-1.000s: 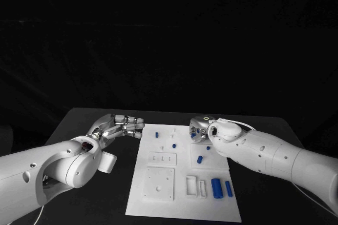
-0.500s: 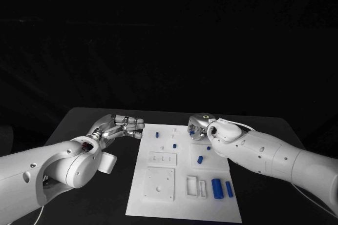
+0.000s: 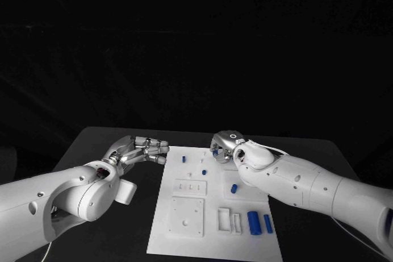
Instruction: Assemble the parts on the task board
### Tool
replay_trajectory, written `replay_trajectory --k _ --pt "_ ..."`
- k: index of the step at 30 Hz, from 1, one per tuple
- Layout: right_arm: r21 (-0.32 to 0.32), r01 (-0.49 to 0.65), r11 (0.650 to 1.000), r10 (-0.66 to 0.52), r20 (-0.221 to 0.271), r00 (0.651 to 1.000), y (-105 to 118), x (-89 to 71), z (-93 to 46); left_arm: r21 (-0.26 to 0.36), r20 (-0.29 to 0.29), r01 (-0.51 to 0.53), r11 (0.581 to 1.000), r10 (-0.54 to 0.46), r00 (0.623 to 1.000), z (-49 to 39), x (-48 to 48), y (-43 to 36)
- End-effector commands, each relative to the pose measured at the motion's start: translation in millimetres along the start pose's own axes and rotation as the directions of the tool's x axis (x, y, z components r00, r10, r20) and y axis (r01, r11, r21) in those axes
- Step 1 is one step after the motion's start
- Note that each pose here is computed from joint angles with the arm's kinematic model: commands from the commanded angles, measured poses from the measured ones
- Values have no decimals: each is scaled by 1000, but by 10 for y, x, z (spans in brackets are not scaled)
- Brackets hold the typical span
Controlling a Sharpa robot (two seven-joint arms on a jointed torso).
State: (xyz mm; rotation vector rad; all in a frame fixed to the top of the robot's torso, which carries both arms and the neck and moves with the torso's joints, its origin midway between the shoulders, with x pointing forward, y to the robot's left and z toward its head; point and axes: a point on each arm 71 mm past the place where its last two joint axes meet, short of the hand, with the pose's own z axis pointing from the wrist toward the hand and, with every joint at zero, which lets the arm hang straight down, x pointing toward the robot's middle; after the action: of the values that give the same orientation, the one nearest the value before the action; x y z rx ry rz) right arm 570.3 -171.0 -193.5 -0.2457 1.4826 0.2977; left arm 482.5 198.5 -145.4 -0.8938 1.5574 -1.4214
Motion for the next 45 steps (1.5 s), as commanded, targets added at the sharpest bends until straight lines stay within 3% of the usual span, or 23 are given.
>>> replay_trajectory --k 1,19,45 --pt "18 13 1000 -14 40 999 34 -24 33 4 -15 7 1000 -7 1000 10 25 -14" --pt "34 6 999 -8 79 997 206 0 160 11 -28 7 1000 -6 1000 29 65 -51" --pt "34 3 999 -5 52 999 247 63 187 23 -32 2 1000 -1 999 48 81 -113"
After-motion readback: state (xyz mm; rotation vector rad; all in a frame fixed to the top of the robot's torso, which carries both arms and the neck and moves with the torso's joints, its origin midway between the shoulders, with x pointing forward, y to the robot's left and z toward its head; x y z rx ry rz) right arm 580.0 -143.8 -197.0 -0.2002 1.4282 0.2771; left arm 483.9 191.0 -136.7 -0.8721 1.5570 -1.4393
